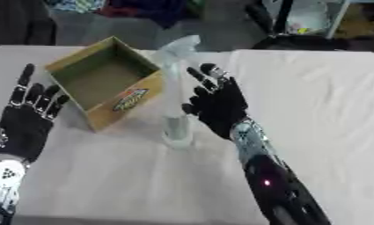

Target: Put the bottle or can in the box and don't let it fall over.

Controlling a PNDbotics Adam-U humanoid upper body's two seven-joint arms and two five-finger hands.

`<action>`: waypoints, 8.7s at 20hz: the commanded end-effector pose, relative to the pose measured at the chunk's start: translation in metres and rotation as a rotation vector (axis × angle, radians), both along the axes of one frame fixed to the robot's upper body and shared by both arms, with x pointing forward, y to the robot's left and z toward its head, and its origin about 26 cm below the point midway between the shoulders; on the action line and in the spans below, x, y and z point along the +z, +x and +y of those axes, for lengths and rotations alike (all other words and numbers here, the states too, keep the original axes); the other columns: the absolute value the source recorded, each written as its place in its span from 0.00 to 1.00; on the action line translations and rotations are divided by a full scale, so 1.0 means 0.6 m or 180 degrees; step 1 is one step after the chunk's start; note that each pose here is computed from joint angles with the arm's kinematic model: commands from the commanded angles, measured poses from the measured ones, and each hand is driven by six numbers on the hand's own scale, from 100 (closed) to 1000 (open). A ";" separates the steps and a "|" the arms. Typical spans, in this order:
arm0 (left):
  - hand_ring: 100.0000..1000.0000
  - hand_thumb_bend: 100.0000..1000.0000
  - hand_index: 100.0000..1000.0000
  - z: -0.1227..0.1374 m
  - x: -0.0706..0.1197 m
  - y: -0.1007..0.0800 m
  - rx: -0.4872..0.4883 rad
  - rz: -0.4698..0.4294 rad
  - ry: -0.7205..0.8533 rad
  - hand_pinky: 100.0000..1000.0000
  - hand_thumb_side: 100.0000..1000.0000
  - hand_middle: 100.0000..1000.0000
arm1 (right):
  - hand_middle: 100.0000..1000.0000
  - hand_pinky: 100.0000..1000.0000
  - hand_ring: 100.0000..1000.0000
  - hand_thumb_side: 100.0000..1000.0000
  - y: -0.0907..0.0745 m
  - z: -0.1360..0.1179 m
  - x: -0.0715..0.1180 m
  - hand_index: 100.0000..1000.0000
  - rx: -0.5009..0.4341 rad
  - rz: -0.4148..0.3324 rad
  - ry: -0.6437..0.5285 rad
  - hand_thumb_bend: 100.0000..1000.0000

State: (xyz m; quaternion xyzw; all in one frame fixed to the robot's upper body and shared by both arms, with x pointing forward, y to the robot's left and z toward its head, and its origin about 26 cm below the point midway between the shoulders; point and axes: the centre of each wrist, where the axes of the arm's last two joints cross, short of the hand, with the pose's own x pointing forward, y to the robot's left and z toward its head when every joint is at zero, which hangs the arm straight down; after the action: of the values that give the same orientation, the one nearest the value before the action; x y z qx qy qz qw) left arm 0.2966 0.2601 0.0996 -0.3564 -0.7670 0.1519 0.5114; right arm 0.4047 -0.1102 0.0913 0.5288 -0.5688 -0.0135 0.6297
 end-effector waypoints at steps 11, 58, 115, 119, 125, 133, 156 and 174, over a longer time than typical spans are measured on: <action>0.55 0.30 1.00 0.000 0.013 0.000 -0.0039 -0.0078 0.0016 0.55 0.81 0.35 | 0.00 0.22 0.00 0.38 0.001 0.013 0.034 1.00 -0.0156 0.0000 0.0090 0.00; 0.54 0.30 1.00 0.001 0.014 -0.001 -0.0026 -0.0086 0.0012 0.55 0.81 0.34 | 0.00 0.21 0.00 0.35 -0.005 0.013 0.054 1.00 -0.0103 -0.0046 0.0233 0.00; 0.52 0.30 1.00 -0.058 0.071 0.027 -0.0559 -0.0429 -0.0150 0.55 0.78 0.34 | 0.01 0.30 0.00 0.28 0.025 -0.013 0.294 1.00 0.0055 -0.1232 0.0739 0.00; 0.52 0.31 1.00 -0.082 0.088 0.035 -0.0832 -0.0489 -0.0109 0.55 0.78 0.34 | 0.02 0.31 0.00 0.29 0.051 -0.026 0.319 1.00 -0.0111 -0.1442 0.0646 0.00; 0.51 0.32 1.00 -0.120 0.122 0.043 -0.1193 -0.0667 -0.0124 0.55 0.76 0.34 | 0.01 0.30 0.00 0.29 0.077 -0.052 0.340 1.00 -0.0349 -0.1635 0.0625 0.00; 0.50 0.33 1.00 -0.127 0.128 0.045 -0.1244 -0.0699 -0.0113 0.55 0.77 0.34 | 0.00 0.22 0.00 0.29 0.087 -0.025 0.215 1.00 -0.0233 -0.0941 0.0809 0.00; 0.49 0.36 1.00 -0.062 0.043 0.031 -0.0679 -0.0197 0.0009 0.55 0.77 0.33 | 0.07 0.38 0.09 0.32 -0.009 -0.104 0.133 1.00 -0.0047 -0.0936 0.0769 0.00; 0.51 0.34 1.00 -0.021 -0.004 0.009 -0.0366 0.0102 0.0168 0.55 0.82 0.33 | 0.14 0.45 0.13 0.41 -0.147 -0.262 -0.010 1.00 -0.1867 -0.0821 0.0329 0.00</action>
State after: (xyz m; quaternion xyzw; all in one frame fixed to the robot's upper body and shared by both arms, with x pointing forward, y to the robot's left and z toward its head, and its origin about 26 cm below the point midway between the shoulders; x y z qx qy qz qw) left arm 0.3018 0.2439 0.0916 -0.3903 -0.7332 0.1171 0.5444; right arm 0.3174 -0.2662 0.0733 0.3815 -0.7537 -0.1643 0.5094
